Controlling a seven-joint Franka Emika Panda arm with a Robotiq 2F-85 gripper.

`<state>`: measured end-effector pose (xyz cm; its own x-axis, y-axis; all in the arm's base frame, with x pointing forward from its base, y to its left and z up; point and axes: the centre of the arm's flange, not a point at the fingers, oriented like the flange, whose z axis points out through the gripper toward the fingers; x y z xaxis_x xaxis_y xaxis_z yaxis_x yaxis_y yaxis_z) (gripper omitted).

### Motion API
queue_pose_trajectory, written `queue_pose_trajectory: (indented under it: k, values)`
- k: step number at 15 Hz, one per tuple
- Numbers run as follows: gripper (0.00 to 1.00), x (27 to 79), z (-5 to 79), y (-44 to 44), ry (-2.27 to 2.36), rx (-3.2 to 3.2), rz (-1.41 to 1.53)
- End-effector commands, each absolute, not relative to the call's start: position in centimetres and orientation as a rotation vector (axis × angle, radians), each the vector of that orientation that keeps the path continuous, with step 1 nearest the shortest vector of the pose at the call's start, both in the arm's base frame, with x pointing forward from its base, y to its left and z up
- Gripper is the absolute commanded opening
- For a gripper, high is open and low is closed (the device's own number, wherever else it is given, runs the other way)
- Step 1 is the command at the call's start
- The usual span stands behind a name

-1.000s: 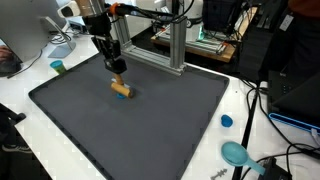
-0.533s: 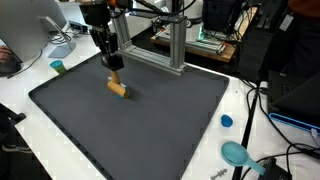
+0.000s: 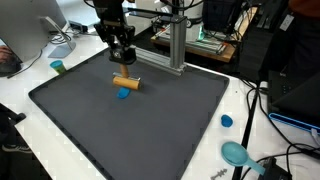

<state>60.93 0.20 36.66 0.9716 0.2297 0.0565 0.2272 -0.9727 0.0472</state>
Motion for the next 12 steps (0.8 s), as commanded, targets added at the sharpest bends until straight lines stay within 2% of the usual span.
queue_pose_trajectory:
  k: [1,7,8,9,11,12]
  values:
    - [0.21,60.4,38.7,1.7,0.639,3.018,-0.024]
    - [0.21,60.7,39.7,1.8,0.982,2.793,-0.219]
    - [0.21,60.0,38.5,2.0,0.879,2.882,-0.186]
    - [0.46,60.0,38.5,1.9,0.887,2.875,-0.191]
    - [0.46,60.0,38.1,1.9,0.885,2.877,-0.2]
    - [0.21,60.0,38.0,1.9,0.885,2.878,-0.203]
